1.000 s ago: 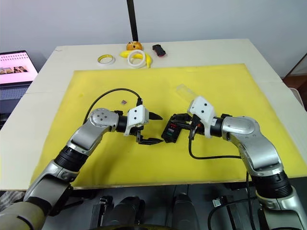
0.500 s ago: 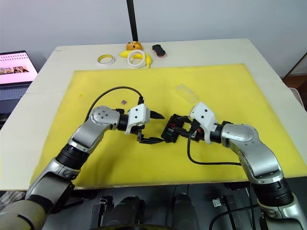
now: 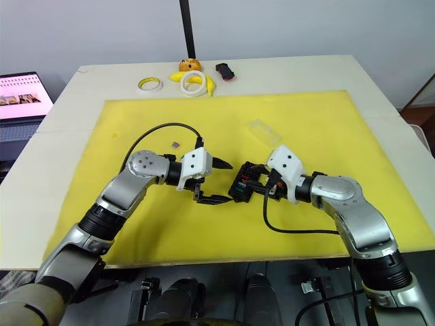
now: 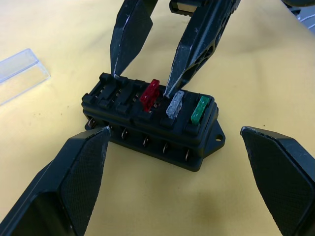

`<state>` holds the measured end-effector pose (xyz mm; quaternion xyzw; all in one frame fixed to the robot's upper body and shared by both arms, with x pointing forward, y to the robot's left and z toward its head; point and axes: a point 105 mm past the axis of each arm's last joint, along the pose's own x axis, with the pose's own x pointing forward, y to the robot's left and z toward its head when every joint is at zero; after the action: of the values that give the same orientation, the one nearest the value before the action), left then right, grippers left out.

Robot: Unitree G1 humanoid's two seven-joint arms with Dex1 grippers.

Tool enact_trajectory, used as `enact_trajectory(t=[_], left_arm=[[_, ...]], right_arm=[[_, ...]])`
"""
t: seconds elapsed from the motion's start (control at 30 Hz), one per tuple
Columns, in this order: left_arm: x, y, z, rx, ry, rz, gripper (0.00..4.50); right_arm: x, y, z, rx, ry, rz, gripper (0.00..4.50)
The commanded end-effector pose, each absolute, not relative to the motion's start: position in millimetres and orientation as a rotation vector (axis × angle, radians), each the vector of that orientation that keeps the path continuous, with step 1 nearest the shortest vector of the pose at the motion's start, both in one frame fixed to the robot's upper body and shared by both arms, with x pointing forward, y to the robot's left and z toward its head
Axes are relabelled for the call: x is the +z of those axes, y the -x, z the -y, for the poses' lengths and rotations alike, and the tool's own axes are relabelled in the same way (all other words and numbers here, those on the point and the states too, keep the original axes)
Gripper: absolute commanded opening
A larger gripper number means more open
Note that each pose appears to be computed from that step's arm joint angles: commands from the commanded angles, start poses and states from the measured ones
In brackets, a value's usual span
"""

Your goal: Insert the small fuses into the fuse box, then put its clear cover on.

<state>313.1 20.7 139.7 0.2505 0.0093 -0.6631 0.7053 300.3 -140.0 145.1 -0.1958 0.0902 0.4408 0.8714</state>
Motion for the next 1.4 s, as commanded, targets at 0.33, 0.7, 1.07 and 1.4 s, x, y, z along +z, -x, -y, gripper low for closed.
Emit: enact_trajectory(t=[0.33,0.7,1.07,1.4], left_arm=[[149,-314,-22,-1.461,-0.568,0.023,4.50],[149,-313,-22,-1.453,-0.561,0.025,4.50],[149,-314,-24,-1.444,-0.560,0.023,4.50],[150,-315,-22,-1.443,-0.561,0.028,4.50]], right_arm=[[156,-301,134,0.985,0.455,-0.167,0.01],[153,-306,138,1.036,0.542,-0.239,0.01],[150,-308,136,1.031,0.535,-0.238,0.01],[138,-304,138,1.028,0.536,-0.297,0.01]])
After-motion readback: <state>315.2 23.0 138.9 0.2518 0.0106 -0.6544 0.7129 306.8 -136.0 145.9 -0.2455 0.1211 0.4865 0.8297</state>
